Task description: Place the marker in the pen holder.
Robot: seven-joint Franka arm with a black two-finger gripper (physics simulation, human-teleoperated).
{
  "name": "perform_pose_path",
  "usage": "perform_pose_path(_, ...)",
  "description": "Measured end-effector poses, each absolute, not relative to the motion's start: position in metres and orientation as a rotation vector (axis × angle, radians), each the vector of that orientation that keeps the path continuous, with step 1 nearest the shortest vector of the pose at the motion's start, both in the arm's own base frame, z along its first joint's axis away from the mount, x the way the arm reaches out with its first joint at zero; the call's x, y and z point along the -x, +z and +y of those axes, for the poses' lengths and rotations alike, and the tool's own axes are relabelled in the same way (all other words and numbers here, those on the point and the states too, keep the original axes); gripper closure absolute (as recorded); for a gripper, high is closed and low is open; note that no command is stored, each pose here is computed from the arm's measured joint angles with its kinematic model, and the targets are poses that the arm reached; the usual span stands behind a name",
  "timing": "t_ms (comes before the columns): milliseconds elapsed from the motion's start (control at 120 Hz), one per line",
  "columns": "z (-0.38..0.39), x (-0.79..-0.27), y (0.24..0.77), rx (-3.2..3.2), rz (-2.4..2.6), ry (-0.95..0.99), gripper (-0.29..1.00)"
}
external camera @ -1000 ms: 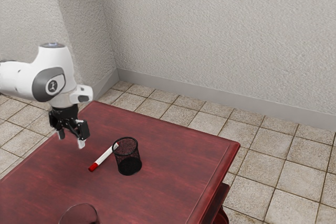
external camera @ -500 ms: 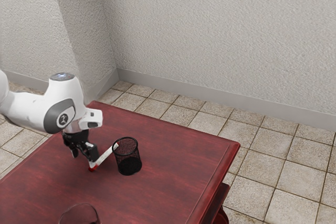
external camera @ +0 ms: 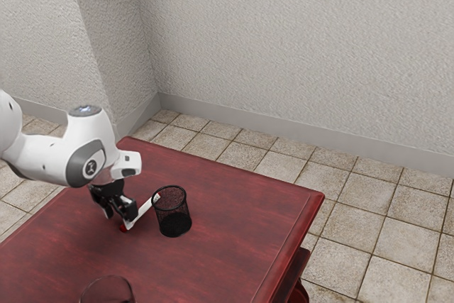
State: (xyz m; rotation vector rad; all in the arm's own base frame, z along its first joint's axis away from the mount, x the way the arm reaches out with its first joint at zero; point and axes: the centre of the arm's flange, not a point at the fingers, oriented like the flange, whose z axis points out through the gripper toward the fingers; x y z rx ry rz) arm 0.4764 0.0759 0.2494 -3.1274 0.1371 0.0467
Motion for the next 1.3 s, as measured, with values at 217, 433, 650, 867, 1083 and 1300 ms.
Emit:
perform_pose_path(217,0.077,-0.478,0.246,3.142,0.107,0.037,0.36)
perform_pose_path(433,0.076,-0.484,0.243,3.142,0.11,0.033,0.5)
perform_pose_path(650,0.074,-0.485,0.244,3.141,0.118,0.028,0.67)
perform_pose_path(867,0.074,-0.489,0.255,3.132,0.112,-0.011,0.77)
perform_pose_path(1083,0.072,-0.507,0.374,3.126,0.115,-0.243,0.79)
perform_pose_path(1300,0.034,-0.536,0.459,3.046,0.268,-0.063,0.79)
